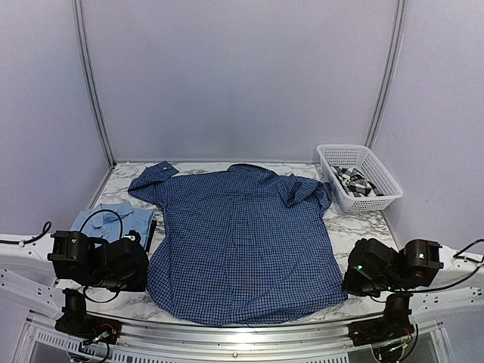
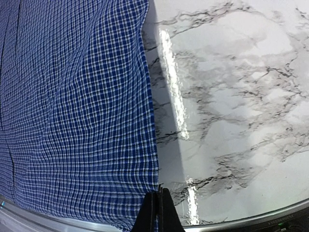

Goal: Fold and stack the long sleeve shirts
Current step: Flatten out the crumpled shirt at the center of the board.

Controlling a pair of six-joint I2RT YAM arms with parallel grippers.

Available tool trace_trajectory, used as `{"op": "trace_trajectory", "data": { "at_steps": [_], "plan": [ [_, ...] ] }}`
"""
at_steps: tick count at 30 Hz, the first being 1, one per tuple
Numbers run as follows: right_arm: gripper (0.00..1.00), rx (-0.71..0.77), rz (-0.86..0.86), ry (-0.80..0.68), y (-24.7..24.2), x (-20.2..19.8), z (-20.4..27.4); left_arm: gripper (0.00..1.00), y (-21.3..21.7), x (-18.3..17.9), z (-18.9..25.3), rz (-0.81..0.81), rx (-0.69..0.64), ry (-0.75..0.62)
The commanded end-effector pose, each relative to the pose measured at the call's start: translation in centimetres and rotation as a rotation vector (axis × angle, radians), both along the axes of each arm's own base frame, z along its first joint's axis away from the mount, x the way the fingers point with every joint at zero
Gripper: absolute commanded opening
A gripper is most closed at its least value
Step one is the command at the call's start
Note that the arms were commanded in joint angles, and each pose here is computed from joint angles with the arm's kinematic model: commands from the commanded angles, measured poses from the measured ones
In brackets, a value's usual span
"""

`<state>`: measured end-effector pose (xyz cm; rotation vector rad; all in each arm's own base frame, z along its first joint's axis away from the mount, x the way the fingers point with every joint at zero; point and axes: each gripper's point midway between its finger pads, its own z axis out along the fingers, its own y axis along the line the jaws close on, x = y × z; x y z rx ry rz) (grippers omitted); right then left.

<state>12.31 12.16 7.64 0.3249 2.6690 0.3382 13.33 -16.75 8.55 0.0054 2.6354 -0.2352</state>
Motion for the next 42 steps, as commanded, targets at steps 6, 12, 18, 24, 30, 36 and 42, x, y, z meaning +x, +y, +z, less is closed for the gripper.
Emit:
{"op": "trace_trajectory", "data": {
  "at_steps": [6, 12, 18, 24, 30, 36, 42],
  "plan": [
    [0.0, -0.037, -0.058, -0.04, -1.7, 0.9, 3.4, 0.0, 1.7, -0.4, -0.2, 0.037, 0.023, 0.01],
    [0.06, -0.046, -0.066, -0.056, -2.4, 0.9, 5.0, 0.0, 1.8, -0.8, 0.4, 0.04, -0.034, 0.018],
    [0.31, -0.039, -0.013, -0.079, -1.5, 1.3, 6.1, 0.01, 1.4, -1.4, 1.5, -0.018, -0.117, 0.009],
    [0.45, -0.002, 0.141, -0.123, 4.2, 3.6, 6.8, 0.1, 0.7, -2.2, 1.2, -0.104, -0.138, 0.031],
    [0.48, 0.029, 0.29, -0.162, 11.1, 6.4, 6.8, 0.34, 0.6, -1.4, 3.1, -0.111, -0.172, -0.035],
    [0.48, 0.076, 0.425, -0.221, 18.9, 8.5, 7.3, 0.41, 0.5, 0.7, 5.0, -0.072, -0.121, -0.111],
    [0.46, 0.064, 0.571, -0.26, 27.9, 9.3, 7.0, 0.42, 2.7, 5.3, 6.8, 0.048, -0.035, -0.147]
  ]
}}
